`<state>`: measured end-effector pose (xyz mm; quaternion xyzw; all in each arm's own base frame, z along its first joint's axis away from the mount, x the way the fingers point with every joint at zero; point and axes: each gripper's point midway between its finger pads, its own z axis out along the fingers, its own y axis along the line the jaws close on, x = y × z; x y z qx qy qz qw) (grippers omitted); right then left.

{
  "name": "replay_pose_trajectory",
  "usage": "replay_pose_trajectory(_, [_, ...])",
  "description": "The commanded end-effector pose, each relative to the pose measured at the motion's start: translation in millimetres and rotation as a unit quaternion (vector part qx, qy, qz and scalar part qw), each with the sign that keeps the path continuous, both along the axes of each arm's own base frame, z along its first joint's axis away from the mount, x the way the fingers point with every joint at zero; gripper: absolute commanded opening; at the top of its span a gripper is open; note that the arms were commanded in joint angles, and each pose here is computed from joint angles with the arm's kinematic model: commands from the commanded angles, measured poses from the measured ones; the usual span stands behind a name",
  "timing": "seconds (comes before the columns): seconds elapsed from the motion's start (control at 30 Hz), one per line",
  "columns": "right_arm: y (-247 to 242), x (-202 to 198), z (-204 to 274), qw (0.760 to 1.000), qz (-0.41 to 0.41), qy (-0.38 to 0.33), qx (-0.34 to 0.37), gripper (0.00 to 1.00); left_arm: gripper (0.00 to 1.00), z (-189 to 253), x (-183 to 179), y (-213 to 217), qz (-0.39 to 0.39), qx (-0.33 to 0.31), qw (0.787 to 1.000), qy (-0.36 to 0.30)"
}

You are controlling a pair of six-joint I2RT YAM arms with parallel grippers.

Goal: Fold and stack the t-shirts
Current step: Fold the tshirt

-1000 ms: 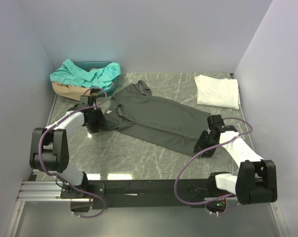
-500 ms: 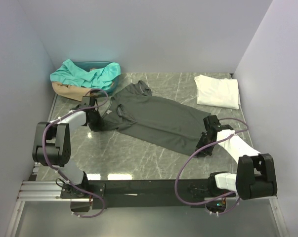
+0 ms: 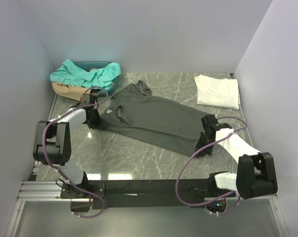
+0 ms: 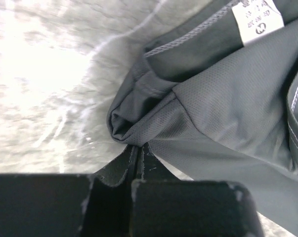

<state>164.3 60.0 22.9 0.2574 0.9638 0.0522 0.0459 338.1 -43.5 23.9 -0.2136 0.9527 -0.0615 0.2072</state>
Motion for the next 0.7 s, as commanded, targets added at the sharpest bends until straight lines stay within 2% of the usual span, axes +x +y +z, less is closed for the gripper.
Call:
replay_pose_trajectory(0.0, [-4.8, 5.7, 14.6, 1.0, 0.011, -0.009, -0.022, 0.0, 0.01, 28.2, 7.5, 18.6, 0.0, 0.05, 0.998, -0.026])
replay_pose_trajectory(0.33, [0.1, -3.1, 13.4, 0.999, 0.03, 0.006, -0.025, 0.0, 0.02, 21.4, -14.8, 20.6, -0.005, 0.054, 0.999, 0.007])
replay_pose_trajectory(0.43, [5.8, -5.9, 12.9, 0.999, 0.038, 0.01, -0.021, 0.0, 0.15, 22.9, -19.0, 20.7, -0.003, 0.053, 0.998, 0.012])
replay_pose_trajectory(0.47, [7.0, -6.0, 13.5, 0.999, 0.039, 0.01, -0.021, 0.01, 0.3, 24.4, -18.8, 21.4, 0.0, 0.055, 0.998, 0.011])
replay_pose_trajectory(0.5, [8.1, -6.2, 14.3, 0.999, 0.041, 0.01, -0.022, 0.05, 0.36, 27.0, -20.5, 21.7, 0.0, 0.055, 0.998, 0.014])
replay_pose_trajectory(0.53, [9.5, -6.2, 17.9, 0.999, 0.045, 0.007, -0.023, 0.16, 0.41, 32.0, -20.0, 21.6, 0.002, 0.054, 0.998, 0.008])
replay_pose_trajectory(0.57, [9.4, -6.0, 20.4, 0.999, 0.044, 0.006, -0.024, 0.24, 0.5, 38.6, -16.6, 21.8, 0.005, 0.055, 0.998, 0.001])
replay_pose_trajectory(0.63, [7.9, -0.9, 32.3, 0.998, 0.046, -0.007, -0.032, 0.41, 0.57, 50.5, -16.3, 21.0, 0.008, 0.053, 0.998, -0.01])
replay_pose_trajectory(0.67, [8.0, 1.6, 37.9, 0.998, 0.048, -0.015, -0.035, 0.45, 0.59, 58.2, -12.4, 19.8, 0.01, 0.052, 0.998, -0.019])
